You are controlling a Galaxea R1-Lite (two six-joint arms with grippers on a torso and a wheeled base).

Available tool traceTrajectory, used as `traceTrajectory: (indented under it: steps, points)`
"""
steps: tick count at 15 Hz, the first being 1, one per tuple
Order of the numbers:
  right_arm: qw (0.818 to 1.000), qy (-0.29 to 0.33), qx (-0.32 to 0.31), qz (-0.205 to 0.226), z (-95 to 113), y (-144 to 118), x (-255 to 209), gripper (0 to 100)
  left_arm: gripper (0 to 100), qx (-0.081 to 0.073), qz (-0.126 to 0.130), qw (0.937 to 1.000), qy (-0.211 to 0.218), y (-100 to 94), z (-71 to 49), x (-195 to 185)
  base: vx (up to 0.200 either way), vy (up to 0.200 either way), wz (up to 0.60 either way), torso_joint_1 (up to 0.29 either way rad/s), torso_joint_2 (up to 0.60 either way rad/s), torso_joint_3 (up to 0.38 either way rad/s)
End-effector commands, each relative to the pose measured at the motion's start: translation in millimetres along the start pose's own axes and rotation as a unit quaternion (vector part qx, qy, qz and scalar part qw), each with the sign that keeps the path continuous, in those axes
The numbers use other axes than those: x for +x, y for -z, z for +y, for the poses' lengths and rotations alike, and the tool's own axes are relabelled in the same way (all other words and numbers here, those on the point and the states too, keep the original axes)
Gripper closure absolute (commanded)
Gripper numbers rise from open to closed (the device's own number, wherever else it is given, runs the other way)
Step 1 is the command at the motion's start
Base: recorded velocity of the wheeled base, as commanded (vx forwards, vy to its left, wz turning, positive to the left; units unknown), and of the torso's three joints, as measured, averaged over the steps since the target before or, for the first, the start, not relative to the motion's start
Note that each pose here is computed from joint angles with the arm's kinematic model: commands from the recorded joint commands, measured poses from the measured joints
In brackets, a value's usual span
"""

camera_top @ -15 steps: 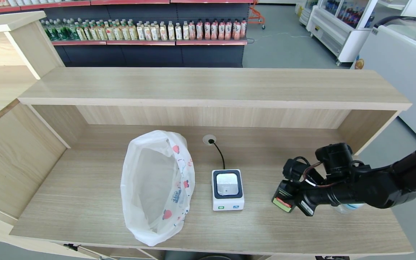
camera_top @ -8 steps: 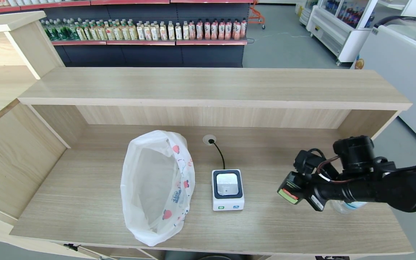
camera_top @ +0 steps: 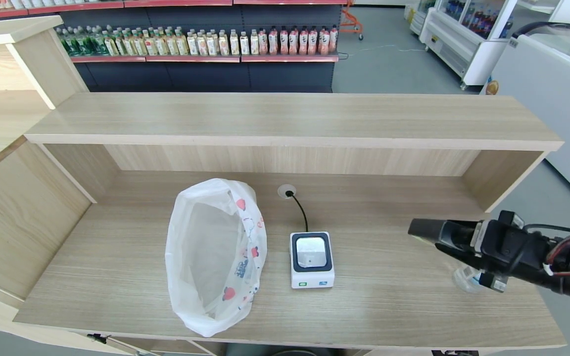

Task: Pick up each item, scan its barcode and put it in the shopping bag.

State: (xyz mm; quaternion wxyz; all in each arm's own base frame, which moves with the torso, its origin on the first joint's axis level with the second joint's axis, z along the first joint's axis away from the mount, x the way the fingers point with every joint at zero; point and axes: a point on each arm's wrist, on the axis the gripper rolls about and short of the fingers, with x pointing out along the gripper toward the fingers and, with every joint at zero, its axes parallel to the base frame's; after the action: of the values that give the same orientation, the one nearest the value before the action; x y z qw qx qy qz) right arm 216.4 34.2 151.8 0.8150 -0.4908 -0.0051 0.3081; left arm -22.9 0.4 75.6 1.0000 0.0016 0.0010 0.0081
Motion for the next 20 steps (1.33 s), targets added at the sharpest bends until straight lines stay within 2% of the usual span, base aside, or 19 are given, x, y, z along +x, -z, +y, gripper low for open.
traceTrajectory:
  steps: [1,2,3,4,5,6,7,9,10,11,13,15,20]
  points:
    - [0.992,-0.014,-0.101,-0.070,0,7,-13,100,0,0.000,0.000,1.0000,0.000,0.0,0.0,0,0.000,0.000,0.00,0.000,0.00,0.000]
    - [0.965,-0.016,-0.228,-0.127,-1,10,-15,100,0,0.000,0.000,1.0000,0.000,0.0,0.0,0,0.000,0.000,0.00,0.000,0.00,0.000]
    - [0.938,-0.022,-0.297,-0.180,1,9,-14,100,0,0.000,0.000,1.0000,0.000,0.0,0.0,0,0.000,0.000,0.00,0.000,0.00,0.000]
    - [0.900,-0.019,-0.371,-0.227,5,5,-13,100,0,0.000,0.000,1.0000,0.000,0.0,0.0,0,0.000,0.000,0.00,0.000,0.00,0.000]
    - [0.865,-0.012,-0.433,-0.252,8,1,-10,100,0,0.000,0.001,1.0000,0.000,0.5,0.0,0,0.000,0.000,0.00,0.000,0.00,0.000]
    - [0.852,-0.009,-0.456,-0.257,9,-1,-9,100,0,0.000,0.000,1.0000,0.000,0.0,0.0,0,0.000,0.000,0.00,0.000,0.00,0.000]
    - [0.811,-0.017,-0.512,-0.282,19,-4,0,100,0,0.000,0.000,1.0000,0.000,0.0,0.0,0,0.000,0.000,0.00,0.000,0.00,0.000]
    - [0.766,-0.021,-0.549,-0.334,34,-17,17,100,0,0.000,0.000,1.0000,0.000,0.0,0.0,0,0.000,0.000,0.00,0.000,0.00,0.000]
    - [0.755,-0.019,-0.555,-0.349,36,-22,23,100,0,0.000,0.000,1.0000,0.000,0.0,0.0,0,0.000,0.000,0.00,0.000,0.00,0.000]
    - [0.725,-0.001,-0.573,-0.382,38,-38,38,100,0,0.000,0.000,1.0000,0.000,0.0,0.0,0,0.000,0.000,0.00,0.000,0.00,0.000]
    - [0.682,0.052,-0.600,-0.415,36,-65,50,100,0,0.000,0.000,1.0000,0.000,0.0,0.0,0,0.000,0.000,0.00,0.000,0.00,0.000]
    - [0.680,0.043,-0.595,-0.427,46,-64,64,100,0,0.000,0.000,1.0000,0.000,0.0,0.0,0,0.000,0.000,0.00,0.000,0.00,0.000]
    - [0.671,0.060,-0.603,-0.426,50,-62,79,100,0,0.000,0.000,1.0000,0.000,0.0,0.0,0,0.000,0.000,0.00,0.000,0.00,0.000]
